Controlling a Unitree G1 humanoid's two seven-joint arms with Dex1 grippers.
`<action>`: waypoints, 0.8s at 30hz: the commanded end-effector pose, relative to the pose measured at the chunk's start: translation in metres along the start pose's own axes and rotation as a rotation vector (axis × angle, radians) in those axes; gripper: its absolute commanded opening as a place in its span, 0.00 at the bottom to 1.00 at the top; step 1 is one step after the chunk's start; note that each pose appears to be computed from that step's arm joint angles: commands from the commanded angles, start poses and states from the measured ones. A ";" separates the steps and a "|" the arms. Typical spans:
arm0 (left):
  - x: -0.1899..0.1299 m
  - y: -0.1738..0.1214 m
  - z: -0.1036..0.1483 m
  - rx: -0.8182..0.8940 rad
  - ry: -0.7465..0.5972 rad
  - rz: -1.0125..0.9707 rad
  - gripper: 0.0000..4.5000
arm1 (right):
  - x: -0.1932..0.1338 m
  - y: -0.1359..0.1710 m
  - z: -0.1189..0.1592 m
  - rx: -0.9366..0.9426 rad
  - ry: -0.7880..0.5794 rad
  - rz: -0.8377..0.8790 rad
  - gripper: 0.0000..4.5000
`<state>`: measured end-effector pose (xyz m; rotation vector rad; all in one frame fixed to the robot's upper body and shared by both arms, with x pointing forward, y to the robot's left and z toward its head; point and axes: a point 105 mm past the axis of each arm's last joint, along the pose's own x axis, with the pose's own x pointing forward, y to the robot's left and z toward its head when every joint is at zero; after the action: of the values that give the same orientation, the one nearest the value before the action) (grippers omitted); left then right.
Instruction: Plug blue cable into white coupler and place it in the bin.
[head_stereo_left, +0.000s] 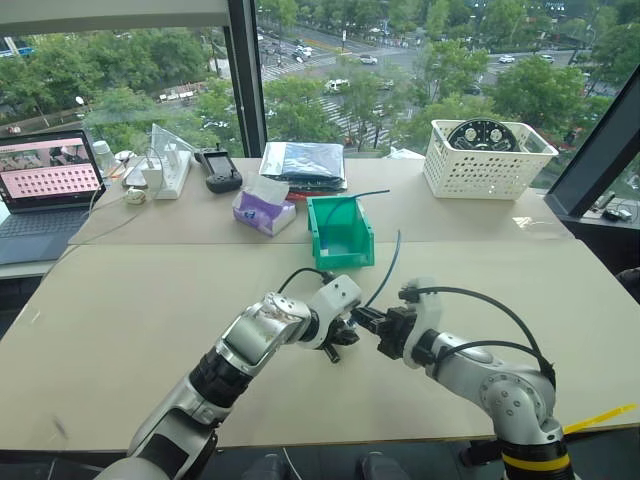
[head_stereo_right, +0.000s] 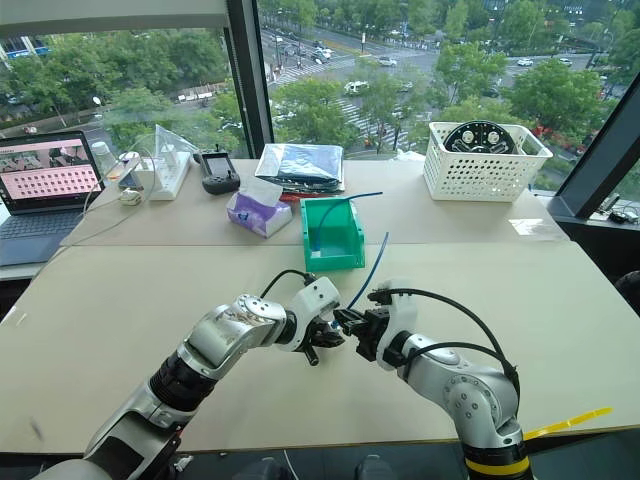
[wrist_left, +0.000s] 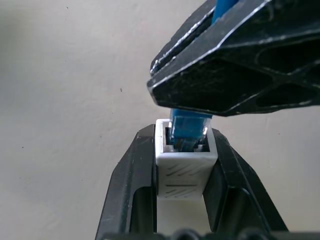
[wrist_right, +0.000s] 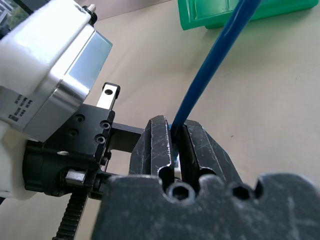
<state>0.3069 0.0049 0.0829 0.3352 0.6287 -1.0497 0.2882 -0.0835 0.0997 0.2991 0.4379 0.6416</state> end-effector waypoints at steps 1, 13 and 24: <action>-0.008 0.002 0.022 0.014 -0.087 0.018 0.15 | 0.002 -0.005 -0.088 0.035 0.370 -0.018 0.00; -0.009 0.006 0.022 -0.003 -0.099 0.042 0.15 | 0.001 -0.016 -0.124 0.122 0.468 -0.015 0.00; -0.008 0.004 0.026 -0.029 -0.122 0.058 0.15 | 0.011 -0.013 -0.137 0.032 0.557 0.028 0.00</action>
<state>0.3064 0.0116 0.0703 0.2878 0.6856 -0.9851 0.2972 -0.0752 0.0863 0.1701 0.4568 0.7413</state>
